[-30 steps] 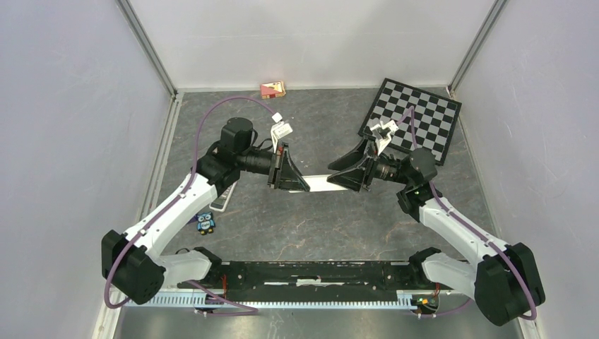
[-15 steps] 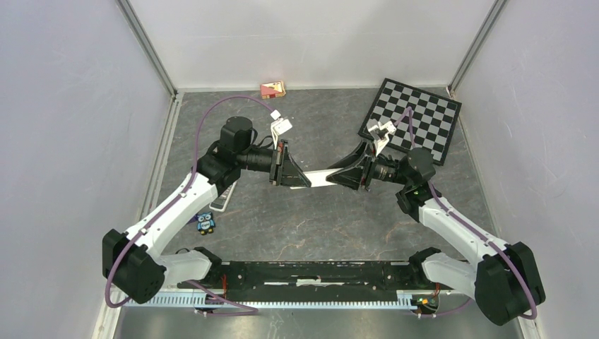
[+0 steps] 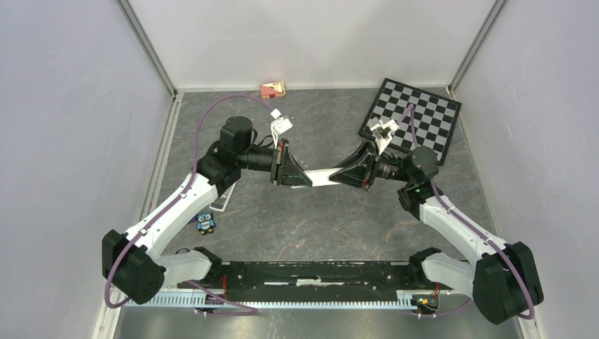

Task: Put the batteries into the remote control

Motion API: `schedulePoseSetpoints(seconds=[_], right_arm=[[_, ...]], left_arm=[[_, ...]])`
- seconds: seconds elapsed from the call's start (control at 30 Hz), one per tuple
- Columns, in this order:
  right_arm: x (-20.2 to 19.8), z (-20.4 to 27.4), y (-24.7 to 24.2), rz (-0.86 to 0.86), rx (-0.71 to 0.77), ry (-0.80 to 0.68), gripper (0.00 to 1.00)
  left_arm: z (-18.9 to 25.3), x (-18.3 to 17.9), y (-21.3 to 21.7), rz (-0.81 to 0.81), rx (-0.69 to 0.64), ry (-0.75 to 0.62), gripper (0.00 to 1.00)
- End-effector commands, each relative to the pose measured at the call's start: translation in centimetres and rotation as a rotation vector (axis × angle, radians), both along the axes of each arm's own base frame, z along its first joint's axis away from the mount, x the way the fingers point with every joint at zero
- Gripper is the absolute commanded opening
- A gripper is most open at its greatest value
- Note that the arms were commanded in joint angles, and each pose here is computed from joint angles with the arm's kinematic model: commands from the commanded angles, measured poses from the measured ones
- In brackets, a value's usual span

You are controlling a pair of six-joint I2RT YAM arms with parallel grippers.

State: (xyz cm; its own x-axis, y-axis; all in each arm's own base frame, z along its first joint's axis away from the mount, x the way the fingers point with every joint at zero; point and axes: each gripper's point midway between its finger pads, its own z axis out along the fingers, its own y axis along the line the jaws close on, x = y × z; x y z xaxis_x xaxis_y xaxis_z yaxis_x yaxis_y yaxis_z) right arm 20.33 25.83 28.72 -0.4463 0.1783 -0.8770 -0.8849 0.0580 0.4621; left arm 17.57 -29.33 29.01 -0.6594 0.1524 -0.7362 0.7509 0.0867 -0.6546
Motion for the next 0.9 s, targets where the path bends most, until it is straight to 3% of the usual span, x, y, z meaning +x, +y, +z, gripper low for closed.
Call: schedulePoseSetpoints(seconds=[0.0, 0.17, 0.3, 0.5, 0.7, 0.87], right_arm=[[2.3, -0.7, -0.9, -0.086, -0.031, -0.029, 0.24], [3.9, -1.1, -1.1, -0.169, -0.057, 0.039, 0.56], [5.0, -1.6, -1.4, -0.225, -0.092, 0.059, 0.64], [5.6, -0.7, -1.2, -0.244, -0.054, 0.096, 0.61], [6.8, -1.6, -1.1, -0.274, -0.098, 0.205, 0.44], [7.0, -3.2, -1.3, -0.29, -0.137, 0.26, 0.36]], left_arm=[[6.6, -3.1, 1.0, -0.121, -0.142, -0.101, 0.02], [5.8, -2.0, 0.8, -0.082, -0.123, -0.071, 0.02], [5.2, -0.9, 0.7, -0.05, -0.107, -0.034, 0.02], [3.4, 0.6, 0.6, 0.002, -0.052, 0.015, 0.02], [1.3, 2.8, 1.0, 0.092, 0.01, 0.09, 0.02], [-0.6, 3.7, 1.3, 0.128, 0.061, 0.115, 0.02]])
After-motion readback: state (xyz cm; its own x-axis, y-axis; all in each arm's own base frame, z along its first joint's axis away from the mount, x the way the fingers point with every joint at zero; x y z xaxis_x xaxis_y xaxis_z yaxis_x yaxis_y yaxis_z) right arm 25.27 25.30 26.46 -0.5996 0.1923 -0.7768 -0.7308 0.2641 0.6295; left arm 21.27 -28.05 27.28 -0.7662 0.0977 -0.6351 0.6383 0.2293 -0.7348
